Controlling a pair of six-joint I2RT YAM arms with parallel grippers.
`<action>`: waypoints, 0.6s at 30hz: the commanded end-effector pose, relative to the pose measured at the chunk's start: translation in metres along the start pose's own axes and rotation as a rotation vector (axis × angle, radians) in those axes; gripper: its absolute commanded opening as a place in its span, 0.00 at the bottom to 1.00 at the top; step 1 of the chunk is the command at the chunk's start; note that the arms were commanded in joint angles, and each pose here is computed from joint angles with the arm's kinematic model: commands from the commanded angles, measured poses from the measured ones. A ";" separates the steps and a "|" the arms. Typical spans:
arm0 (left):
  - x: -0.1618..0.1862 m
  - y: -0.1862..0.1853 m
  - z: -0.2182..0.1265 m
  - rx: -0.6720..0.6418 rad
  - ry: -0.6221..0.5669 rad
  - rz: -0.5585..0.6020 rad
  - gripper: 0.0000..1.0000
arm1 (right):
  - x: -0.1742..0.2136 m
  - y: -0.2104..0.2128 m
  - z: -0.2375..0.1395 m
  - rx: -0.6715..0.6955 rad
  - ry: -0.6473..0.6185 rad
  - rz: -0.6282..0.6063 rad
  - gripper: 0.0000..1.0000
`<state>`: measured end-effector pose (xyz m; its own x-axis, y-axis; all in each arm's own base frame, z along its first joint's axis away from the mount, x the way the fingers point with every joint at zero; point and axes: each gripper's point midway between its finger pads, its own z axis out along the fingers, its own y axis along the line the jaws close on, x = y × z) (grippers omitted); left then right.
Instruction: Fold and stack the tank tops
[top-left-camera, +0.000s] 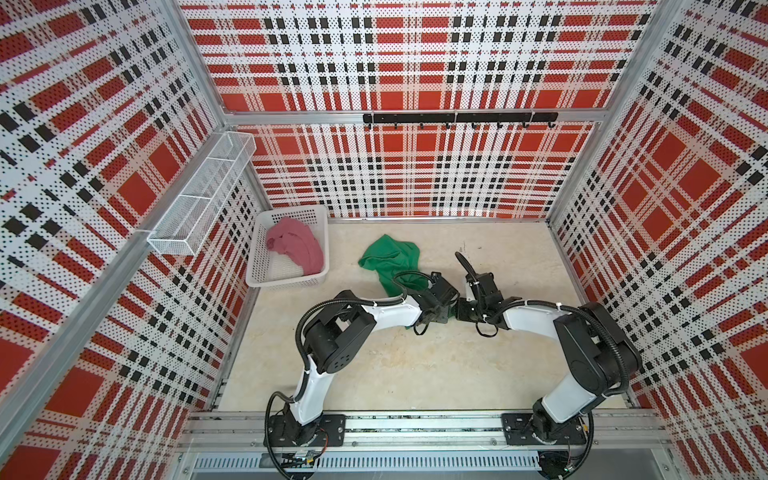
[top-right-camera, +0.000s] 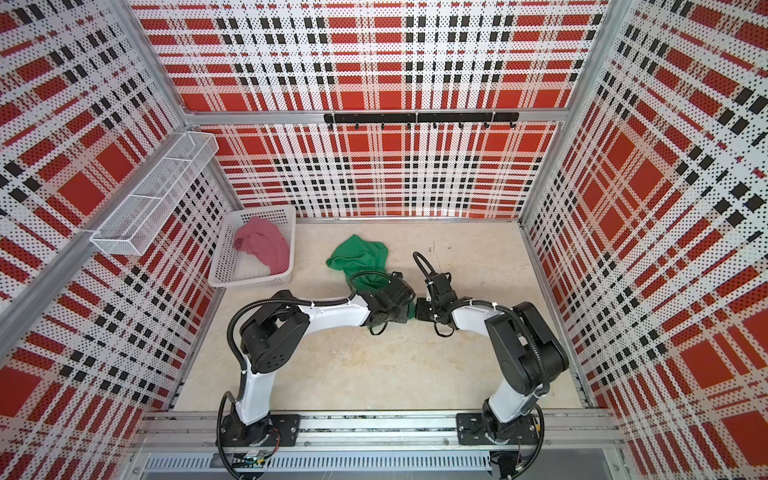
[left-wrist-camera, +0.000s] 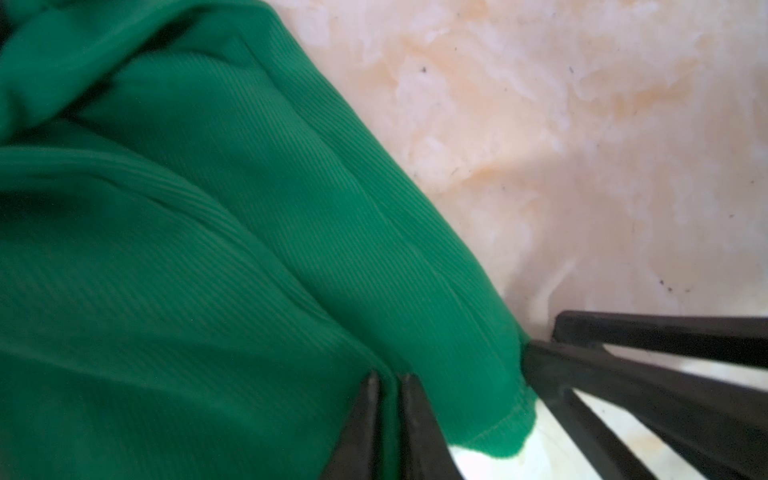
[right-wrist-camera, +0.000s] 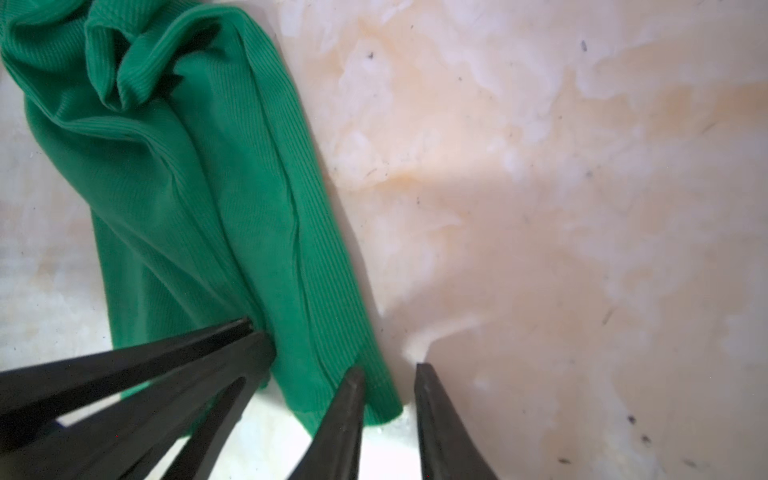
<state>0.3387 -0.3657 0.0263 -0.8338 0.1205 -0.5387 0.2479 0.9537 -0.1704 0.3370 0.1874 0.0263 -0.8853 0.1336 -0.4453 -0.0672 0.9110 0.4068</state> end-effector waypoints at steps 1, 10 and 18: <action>0.002 0.007 -0.005 -0.012 0.010 -0.002 0.07 | 0.002 -0.002 0.004 0.006 -0.002 0.001 0.30; -0.024 0.015 -0.029 -0.003 -0.072 -0.043 0.00 | 0.004 0.002 0.006 -0.017 0.005 0.018 0.21; -0.052 0.047 -0.065 0.004 -0.199 -0.148 0.00 | 0.003 0.003 0.001 -0.013 0.011 0.031 0.00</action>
<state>0.3514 -0.3234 0.0695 -0.7977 0.0115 -0.6029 0.1722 0.9625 -0.2096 0.3366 0.1910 0.0245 -0.8908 0.1548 -0.4272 -0.0515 0.8997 0.4334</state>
